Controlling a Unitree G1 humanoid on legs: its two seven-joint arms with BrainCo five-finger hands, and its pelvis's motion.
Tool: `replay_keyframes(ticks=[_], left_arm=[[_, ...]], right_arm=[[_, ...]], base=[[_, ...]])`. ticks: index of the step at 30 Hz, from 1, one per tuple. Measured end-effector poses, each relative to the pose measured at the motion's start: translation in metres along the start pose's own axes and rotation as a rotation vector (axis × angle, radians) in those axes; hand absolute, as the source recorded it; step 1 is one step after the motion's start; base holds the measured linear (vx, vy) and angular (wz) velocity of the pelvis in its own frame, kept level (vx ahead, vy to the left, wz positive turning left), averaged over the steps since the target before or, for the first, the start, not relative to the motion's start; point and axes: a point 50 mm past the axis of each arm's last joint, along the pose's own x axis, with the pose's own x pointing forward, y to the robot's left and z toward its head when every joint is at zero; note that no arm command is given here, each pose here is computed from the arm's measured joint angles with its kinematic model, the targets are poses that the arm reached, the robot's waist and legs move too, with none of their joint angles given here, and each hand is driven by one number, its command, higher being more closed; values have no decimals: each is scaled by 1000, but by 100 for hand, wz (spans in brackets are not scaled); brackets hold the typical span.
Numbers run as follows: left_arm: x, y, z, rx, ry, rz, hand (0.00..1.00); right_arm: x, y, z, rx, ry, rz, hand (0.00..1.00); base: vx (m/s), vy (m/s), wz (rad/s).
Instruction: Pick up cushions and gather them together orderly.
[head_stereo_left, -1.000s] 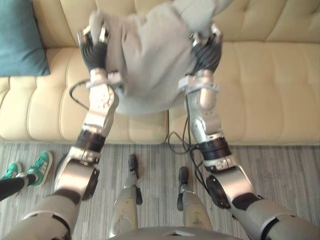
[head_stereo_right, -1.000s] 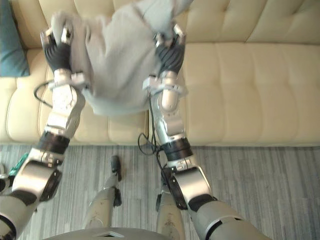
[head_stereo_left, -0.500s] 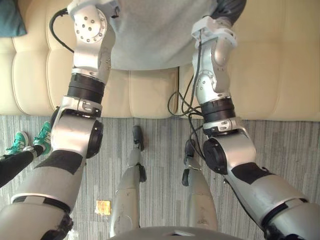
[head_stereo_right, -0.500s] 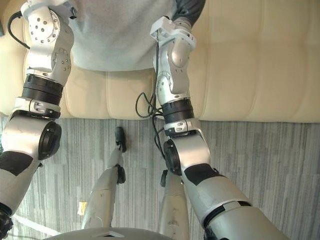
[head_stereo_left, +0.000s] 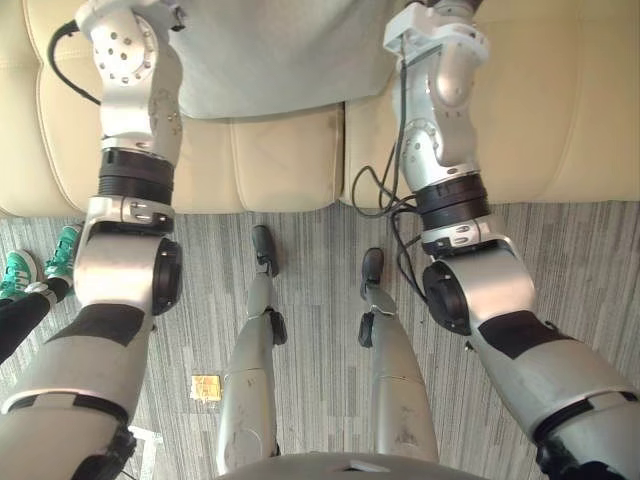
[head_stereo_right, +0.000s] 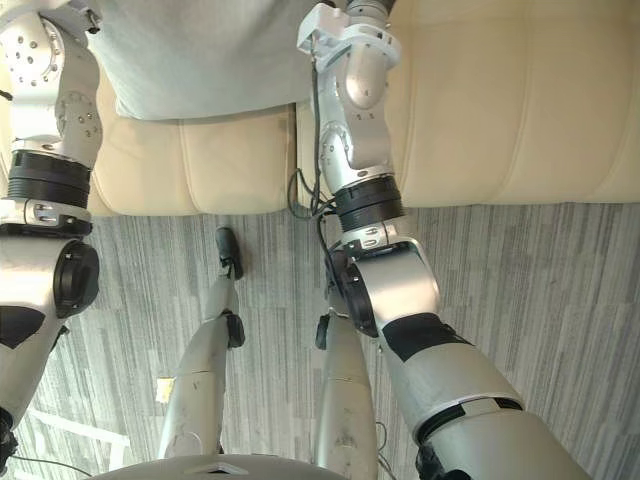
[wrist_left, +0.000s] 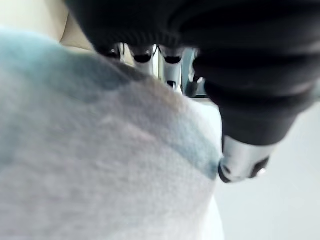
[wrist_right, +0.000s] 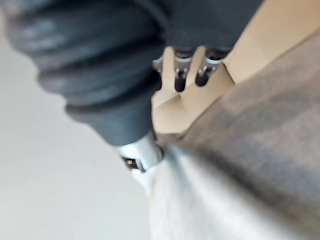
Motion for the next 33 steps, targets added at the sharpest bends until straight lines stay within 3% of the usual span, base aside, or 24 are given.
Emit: replay_keyframes(ticks=[7, 12, 14, 17, 19, 20, 22, 23, 28, 33], left_arm=[[4, 87, 2, 193, -8, 87, 0], [-43, 165, -20, 242, 83, 203, 0], [-76, 190, -30, 305, 142, 200, 0], [-149, 201, -61, 303, 296, 167, 0], [-206, 209, -81, 281, 455, 176, 0], [-257, 212, -96, 261, 609, 189, 0], [-306, 207, -105, 227, 759, 180, 0], [-350, 205, -112, 209, 912, 169, 0], [-467, 208, -112, 220, 1346, 217, 0], [-519, 215, -103, 244, 1562, 292, 0]], right_arm=[[20, -45, 36, -152, -111, -36, 0], [-15, -72, 45, -228, -149, 62, 0], [-44, -92, 38, -269, -104, 83, 0], [-109, -128, 10, -324, 92, 70, 0], [-155, -144, -10, -316, 247, 45, 0], [-196, -155, -23, -332, 377, 20, 0], [-239, -164, -35, -345, 522, -3, 0], [-277, -171, -43, -363, 656, -33, 0], [-408, -192, -59, -432, 1163, -151, 0], [-478, -203, -57, -478, 1473, -246, 0]], base=[[-57, -111, -9], [-38, -157, -24], [13, -151, 1], [50, -147, 12], [81, -156, 15], [77, -140, 11], [66, -113, 3], [71, -105, -2], [111, -35, -6], [57, 21, -11]])
